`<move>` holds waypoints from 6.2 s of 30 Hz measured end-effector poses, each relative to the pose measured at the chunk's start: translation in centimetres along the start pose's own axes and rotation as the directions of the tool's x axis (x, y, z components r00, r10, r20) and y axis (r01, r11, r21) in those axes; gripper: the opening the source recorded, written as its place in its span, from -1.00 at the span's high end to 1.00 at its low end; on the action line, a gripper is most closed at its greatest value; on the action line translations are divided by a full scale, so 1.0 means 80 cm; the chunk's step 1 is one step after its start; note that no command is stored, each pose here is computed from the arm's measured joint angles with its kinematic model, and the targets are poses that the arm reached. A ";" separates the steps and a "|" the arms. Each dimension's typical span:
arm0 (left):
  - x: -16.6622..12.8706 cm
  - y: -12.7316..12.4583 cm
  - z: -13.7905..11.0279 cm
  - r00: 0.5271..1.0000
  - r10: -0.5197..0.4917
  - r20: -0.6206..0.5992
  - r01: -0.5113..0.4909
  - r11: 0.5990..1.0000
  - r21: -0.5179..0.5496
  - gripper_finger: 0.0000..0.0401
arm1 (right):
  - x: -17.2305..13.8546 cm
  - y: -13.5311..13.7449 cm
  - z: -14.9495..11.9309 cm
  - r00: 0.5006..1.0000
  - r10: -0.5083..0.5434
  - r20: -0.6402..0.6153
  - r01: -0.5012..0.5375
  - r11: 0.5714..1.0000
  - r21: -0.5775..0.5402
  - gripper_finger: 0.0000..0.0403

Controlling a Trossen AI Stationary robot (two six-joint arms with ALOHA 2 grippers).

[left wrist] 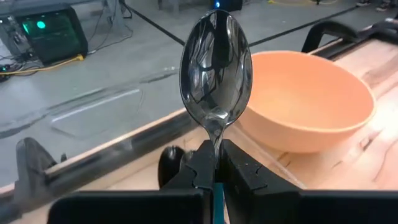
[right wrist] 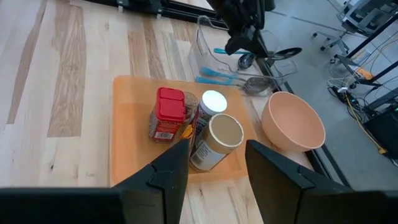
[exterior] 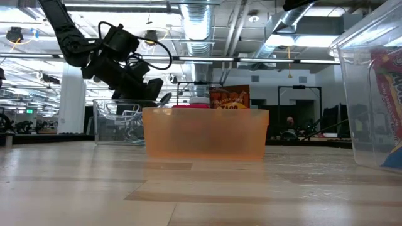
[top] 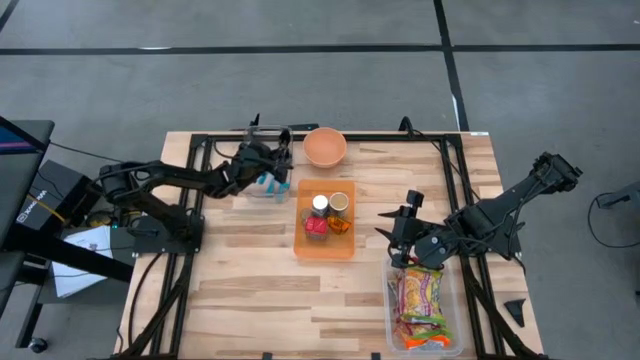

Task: Pick & Place Food Item
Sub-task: Put the blue spoon into the transparent bin, then return to Home Position

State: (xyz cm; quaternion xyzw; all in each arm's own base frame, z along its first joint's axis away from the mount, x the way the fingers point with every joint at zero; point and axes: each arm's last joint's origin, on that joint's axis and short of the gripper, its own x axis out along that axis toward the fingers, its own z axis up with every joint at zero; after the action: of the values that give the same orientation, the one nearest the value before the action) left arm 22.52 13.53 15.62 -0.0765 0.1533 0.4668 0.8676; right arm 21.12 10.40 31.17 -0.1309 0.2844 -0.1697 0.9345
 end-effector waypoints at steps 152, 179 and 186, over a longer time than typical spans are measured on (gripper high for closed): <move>-0.212 0.036 -0.067 0.623 -0.760 0.185 0.674 0.642 0.366 1.00 | -0.001 -0.002 -0.004 0.999 -0.033 -0.014 0.033 0.999 -0.010 0.23; -0.219 0.035 -0.060 0.504 -0.833 0.230 0.760 0.554 0.341 0.98 | 0.069 -0.011 0.031 0.997 0.019 0.077 -0.020 1.000 0.004 0.23; -0.218 0.033 -0.059 0.503 -0.832 0.234 0.759 0.555 0.341 0.99 | 0.137 -0.037 0.050 0.950 0.230 0.214 -0.226 0.973 -0.040 0.23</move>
State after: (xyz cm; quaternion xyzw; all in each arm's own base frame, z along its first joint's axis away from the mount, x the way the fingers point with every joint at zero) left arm 10.36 0.00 17.12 0.0352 -0.0208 0.0011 0.9992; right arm 31.29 4.03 30.07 -0.1220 0.1952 -0.0432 0.9722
